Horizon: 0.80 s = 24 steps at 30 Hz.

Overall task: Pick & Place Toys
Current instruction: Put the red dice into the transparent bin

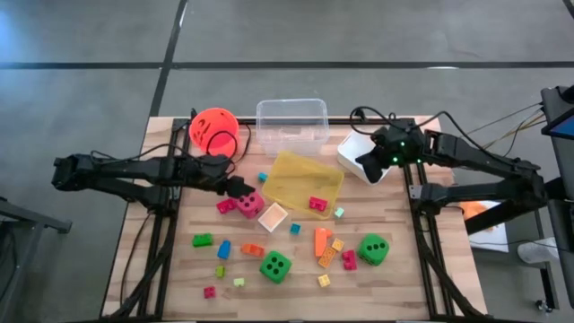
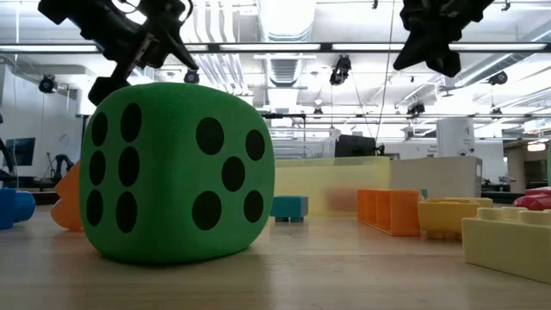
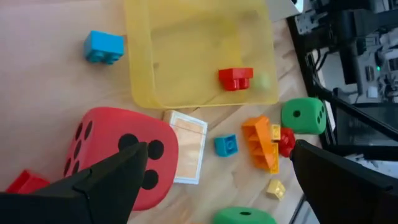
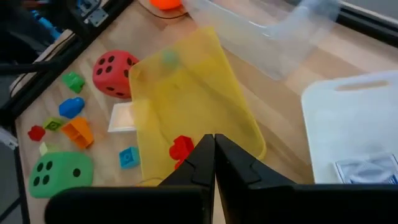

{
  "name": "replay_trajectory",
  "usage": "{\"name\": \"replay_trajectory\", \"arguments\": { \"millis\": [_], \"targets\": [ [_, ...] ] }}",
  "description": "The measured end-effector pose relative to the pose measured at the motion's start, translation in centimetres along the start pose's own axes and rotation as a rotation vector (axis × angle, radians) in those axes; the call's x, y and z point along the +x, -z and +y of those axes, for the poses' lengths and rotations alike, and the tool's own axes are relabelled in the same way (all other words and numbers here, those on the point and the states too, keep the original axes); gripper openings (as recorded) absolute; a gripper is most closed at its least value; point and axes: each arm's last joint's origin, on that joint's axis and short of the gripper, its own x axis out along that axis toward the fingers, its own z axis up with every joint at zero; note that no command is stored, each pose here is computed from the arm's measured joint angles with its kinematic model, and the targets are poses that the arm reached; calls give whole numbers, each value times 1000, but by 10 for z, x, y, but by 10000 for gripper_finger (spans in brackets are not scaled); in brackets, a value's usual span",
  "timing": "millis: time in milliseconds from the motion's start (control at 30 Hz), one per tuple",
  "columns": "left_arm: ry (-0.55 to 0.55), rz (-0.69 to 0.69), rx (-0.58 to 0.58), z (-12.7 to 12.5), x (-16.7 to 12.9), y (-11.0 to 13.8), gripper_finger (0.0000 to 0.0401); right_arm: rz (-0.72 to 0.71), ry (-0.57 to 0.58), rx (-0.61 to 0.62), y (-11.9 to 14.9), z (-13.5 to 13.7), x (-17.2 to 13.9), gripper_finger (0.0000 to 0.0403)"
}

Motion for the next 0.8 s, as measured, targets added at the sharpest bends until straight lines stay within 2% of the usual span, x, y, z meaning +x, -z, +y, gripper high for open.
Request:
{"name": "replay_trajectory", "arguments": {
  "millis": [233,500,600,733,800],
  "targets": [
    [30,-22,-7,-3,1,-2,393,3,-26,-71,2,4,0,8],
    [-8,-10,19,-3,15,-1,399,1,-28,-77,2,5,0,8],
    [-50,-1,15,0,24,0,399,-2,-31,-102,2,6,0,8],
    [-122,5,-94,5,36,1,398,-3,-32,-124,2,6,0,8],
    [-172,24,-104,7,40,2,398,-5,-32,-128,1,6,0,8]
  ]
}}
